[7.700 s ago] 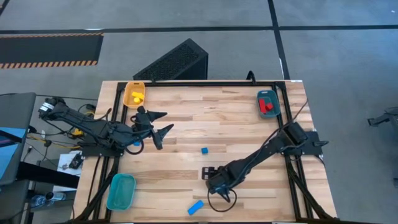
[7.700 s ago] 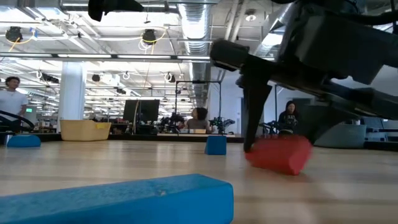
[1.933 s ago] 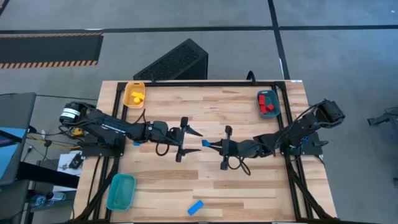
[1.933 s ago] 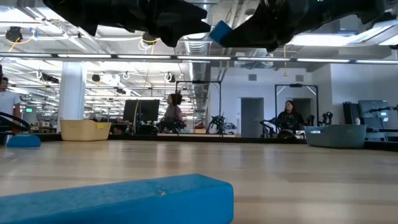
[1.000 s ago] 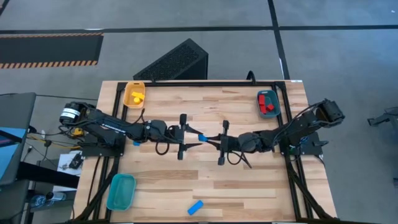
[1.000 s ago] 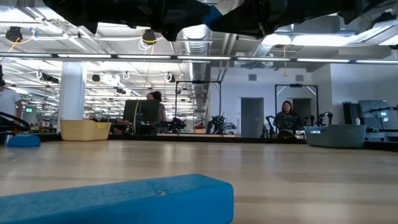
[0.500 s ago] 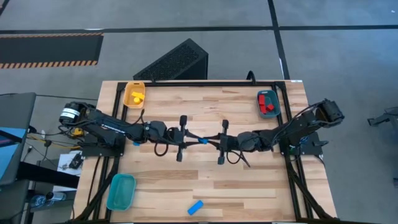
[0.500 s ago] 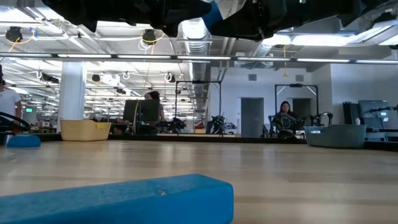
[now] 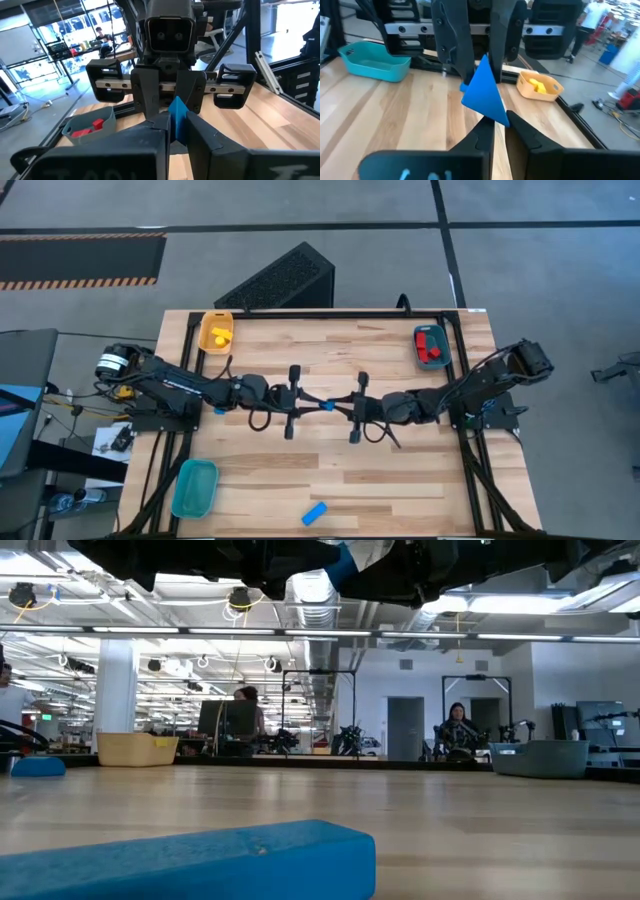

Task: Sort & place blocks by color
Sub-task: Put the top right blue block into the green bin

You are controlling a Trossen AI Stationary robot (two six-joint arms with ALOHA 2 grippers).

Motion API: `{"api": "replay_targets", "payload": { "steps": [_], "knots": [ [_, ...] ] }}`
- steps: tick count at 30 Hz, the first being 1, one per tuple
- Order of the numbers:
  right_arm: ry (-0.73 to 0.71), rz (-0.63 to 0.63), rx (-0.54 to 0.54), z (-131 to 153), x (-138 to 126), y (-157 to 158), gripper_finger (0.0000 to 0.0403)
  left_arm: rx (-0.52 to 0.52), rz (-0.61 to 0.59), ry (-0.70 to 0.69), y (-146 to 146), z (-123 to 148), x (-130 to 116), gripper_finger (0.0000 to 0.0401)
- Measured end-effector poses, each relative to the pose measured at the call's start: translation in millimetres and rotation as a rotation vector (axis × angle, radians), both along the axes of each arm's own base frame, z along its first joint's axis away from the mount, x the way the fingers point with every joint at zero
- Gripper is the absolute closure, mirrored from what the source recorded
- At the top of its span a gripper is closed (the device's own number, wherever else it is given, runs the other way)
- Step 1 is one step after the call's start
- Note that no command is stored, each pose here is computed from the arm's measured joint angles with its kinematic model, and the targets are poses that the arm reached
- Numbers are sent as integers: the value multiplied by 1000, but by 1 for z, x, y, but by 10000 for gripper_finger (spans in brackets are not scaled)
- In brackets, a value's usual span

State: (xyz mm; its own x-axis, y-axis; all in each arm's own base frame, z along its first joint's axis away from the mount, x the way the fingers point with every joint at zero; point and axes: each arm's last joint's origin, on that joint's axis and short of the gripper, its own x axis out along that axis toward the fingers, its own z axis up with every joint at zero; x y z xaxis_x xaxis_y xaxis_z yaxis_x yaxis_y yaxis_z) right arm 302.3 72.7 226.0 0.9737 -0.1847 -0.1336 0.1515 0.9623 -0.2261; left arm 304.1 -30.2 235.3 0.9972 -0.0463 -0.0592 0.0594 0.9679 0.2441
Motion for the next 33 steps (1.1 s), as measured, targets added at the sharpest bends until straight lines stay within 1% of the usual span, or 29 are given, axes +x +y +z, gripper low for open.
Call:
{"api": "replay_targets", "payload": {
  "steps": [3, 6, 11, 14, 16, 17, 19, 22, 24, 26, 28, 31, 33],
  "knots": [
    [33, -60, -3, -3, -1, -1, 347, 2, 19, 13, 1, -1, 0, 381],
    [88, -124, -1, -9, -3, -3, 346, 5, 65, 17, 3, -1, -1, 382],
    [156, -197, 14, -17, -6, -7, 346, 10, 128, 66, 5, 0, -6, 382],
    [225, -286, 32, -26, -8, -18, 345, -10, 157, 93, 6, 4, -12, 382],
    [287, -339, 56, -34, -11, -29, 345, -36, 192, 145, 7, 5, -18, 382],
    [293, -356, 84, -38, -13, -34, 345, -48, 219, 177, 6, 4, -22, 382],
    [290, -342, 159, -49, -17, -44, 346, -58, 286, 256, 6, 4, -33, 382],
    [224, -205, 305, -62, -24, -55, 346, -81, 377, 358, 2, 7, -55, 382],
    [158, -114, 379, -67, -29, -61, 346, -129, 403, 395, -3, 13, -73, 381],
    [119, -77, 419, -70, -34, -64, 346, -222, 400, 397, -8, 21, -89, 381],
    [112, -78, 423, -71, -36, -67, 346, -317, 397, 424, -14, 24, -105, 381],
    [120, -71, 397, -71, -36, -67, 346, -418, 378, 516, -27, 22, -128, 381],
    [128, -62, 364, -71, -36, -67, 346, -540, 355, 597, -35, 20, -142, 381]
  ]
}}
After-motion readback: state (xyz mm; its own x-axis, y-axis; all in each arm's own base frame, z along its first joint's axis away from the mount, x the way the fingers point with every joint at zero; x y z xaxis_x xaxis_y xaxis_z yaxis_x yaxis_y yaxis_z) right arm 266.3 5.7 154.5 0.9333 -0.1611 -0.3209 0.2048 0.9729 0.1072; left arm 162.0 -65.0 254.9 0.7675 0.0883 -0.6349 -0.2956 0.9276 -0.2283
